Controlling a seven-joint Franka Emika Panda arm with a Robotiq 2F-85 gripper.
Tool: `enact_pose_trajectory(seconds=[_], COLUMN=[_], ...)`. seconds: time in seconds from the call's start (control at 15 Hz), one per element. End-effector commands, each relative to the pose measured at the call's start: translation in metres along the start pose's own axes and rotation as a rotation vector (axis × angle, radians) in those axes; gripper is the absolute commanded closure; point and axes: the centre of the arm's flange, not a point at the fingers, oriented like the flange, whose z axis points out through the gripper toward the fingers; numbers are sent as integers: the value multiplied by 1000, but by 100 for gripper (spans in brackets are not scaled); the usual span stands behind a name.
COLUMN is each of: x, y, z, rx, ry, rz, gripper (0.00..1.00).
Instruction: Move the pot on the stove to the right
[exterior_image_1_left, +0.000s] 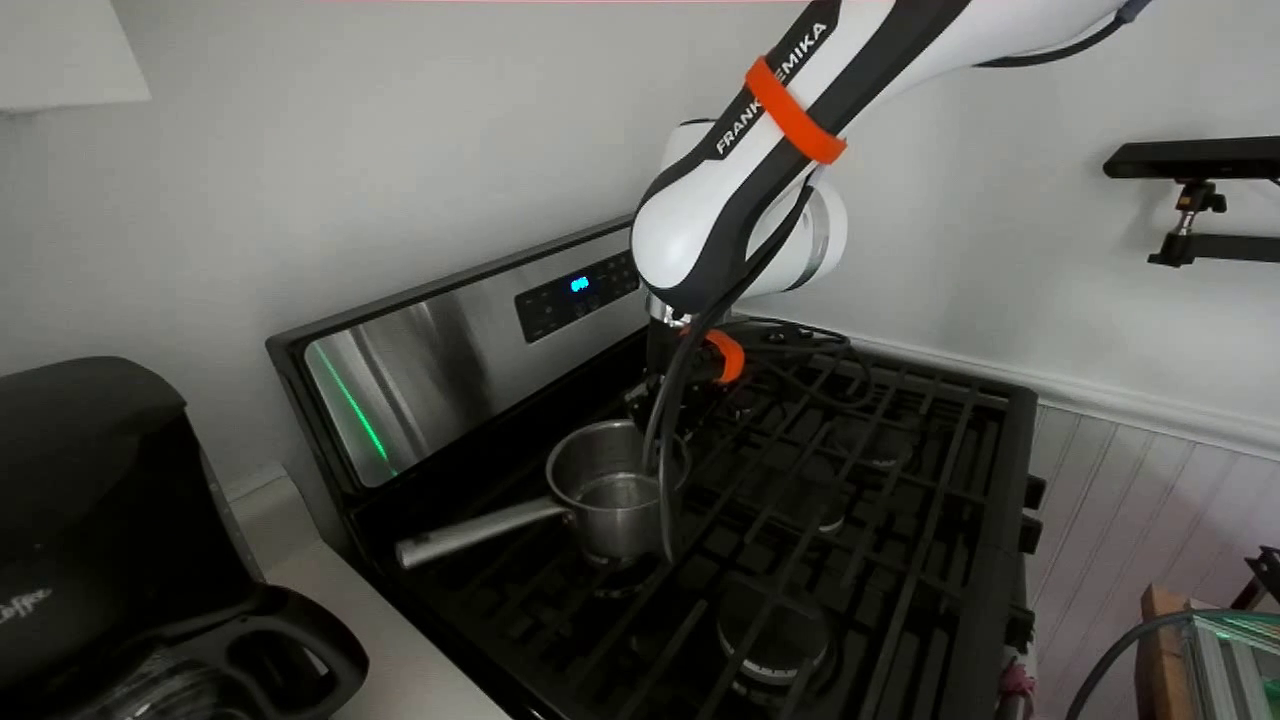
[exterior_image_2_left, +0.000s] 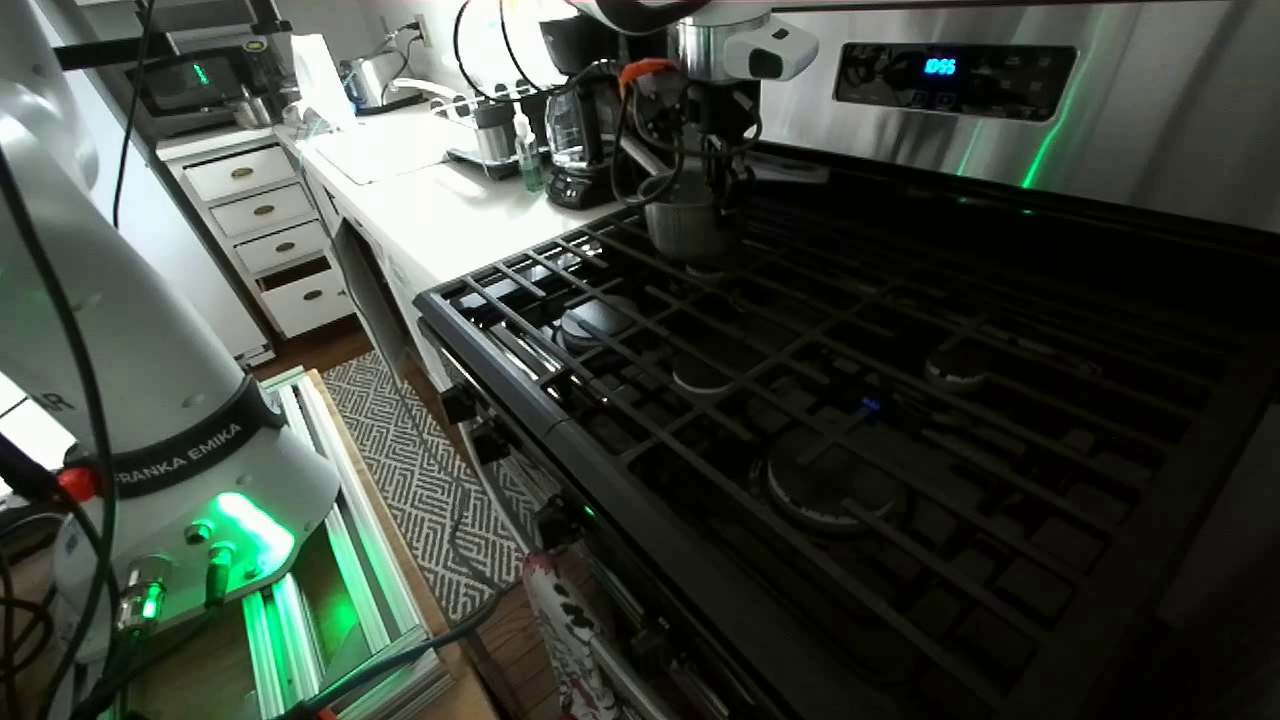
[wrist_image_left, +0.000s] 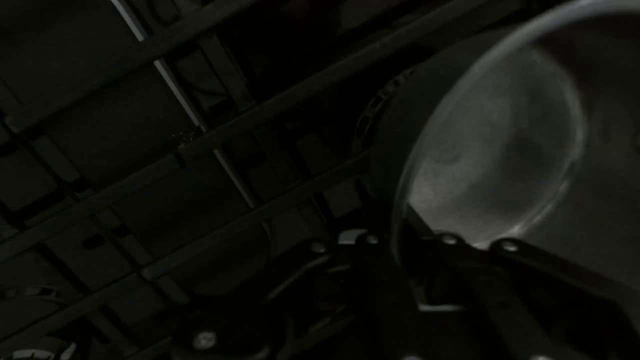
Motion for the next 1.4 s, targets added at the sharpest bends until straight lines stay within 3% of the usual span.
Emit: enact_pose_trajectory(seconds=[0.0,0.6,1.33], x=[10,7,14], y=[-2,8,99], z=[4,-8,-49], rx=[19,53,107], ry=[12,28,65], rz=[26,37,36], gripper=[100,98,98])
